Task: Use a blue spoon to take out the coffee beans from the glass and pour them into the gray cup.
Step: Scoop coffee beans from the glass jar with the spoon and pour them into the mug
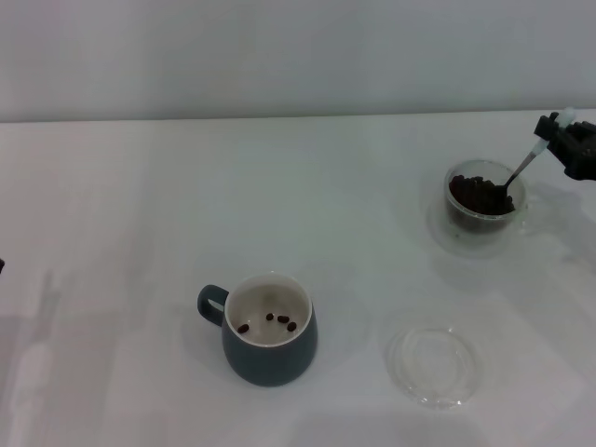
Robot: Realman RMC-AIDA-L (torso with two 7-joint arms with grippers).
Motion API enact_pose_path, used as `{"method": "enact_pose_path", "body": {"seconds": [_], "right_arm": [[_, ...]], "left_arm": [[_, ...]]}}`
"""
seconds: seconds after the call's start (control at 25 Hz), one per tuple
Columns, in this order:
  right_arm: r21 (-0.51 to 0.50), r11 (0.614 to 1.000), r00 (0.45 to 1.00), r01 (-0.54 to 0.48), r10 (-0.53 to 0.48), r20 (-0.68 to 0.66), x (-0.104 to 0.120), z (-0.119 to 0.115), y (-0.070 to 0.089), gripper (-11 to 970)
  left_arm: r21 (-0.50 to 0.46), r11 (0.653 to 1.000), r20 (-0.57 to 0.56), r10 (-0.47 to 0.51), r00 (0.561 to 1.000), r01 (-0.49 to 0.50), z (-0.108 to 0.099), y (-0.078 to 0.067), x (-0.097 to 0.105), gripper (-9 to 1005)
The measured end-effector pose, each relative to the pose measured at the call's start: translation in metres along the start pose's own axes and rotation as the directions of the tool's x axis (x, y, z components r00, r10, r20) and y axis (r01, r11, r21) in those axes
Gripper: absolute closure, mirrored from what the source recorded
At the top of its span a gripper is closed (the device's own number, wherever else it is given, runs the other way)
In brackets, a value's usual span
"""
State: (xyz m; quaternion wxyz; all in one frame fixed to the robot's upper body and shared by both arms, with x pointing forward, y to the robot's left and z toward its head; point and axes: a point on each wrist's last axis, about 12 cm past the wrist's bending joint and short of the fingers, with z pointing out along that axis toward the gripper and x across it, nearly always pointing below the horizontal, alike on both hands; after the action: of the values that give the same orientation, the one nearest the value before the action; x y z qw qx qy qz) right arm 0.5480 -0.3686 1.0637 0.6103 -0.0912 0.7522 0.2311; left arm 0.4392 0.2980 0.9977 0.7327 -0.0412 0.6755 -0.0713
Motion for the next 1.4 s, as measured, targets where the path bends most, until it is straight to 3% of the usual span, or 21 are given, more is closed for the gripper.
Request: {"method": "enact_pose_path", "body": {"seconds": [0.24, 0.48, 0.76, 1.0, 1.12, 1.24, 1.4], "right_arm": [[0.035, 0.990, 0.991, -0.136, 0.136, -0.011, 0.006, 0.000, -0.001, 814], [0.087, 0.951, 0.955, -0.296, 0.297, 0.000, 0.011, -0.006, -0.007, 814], [0.118, 0.869, 0.877, -0.481, 0.479, 0.050, 0.016, -0.010, -0.009, 814], [0.117, 0.807, 0.816, -0.578, 0.575, 0.064, 0.017, -0.011, -0.010, 814], [0.122, 0.752, 0.762, -0.647, 0.642, 0.082, 0.018, -0.013, -0.012, 814], [0.114, 0.712, 0.721, -0.693, 0.682, 0.120, 0.020, -0.016, -0.012, 813], [0.112, 0.690, 0.699, -0.715, 0.698, 0.157, 0.022, -0.019, -0.012, 813]], "left_arm": [[-0.003, 1.000, 0.004, 0.001, 1.000, -0.001, 0.000, 0.001, -0.001, 209], [-0.003, 1.000, 0.009, 0.005, 1.000, -0.005, 0.000, 0.002, -0.001, 210], [0.000, 1.000, 0.027, 0.012, 1.000, -0.012, 0.000, 0.003, -0.004, 210], [0.002, 1.000, 0.047, 0.014, 0.999, -0.014, -0.001, 0.003, -0.006, 210], [0.001, 1.000, 0.047, 0.020, 0.999, -0.020, -0.002, 0.004, -0.006, 210], [-0.002, 0.999, 0.042, 0.037, 0.998, -0.037, -0.002, 0.007, -0.006, 210], [-0.004, 0.999, 0.041, 0.039, 0.998, -0.039, -0.002, 0.008, -0.006, 209]]}}
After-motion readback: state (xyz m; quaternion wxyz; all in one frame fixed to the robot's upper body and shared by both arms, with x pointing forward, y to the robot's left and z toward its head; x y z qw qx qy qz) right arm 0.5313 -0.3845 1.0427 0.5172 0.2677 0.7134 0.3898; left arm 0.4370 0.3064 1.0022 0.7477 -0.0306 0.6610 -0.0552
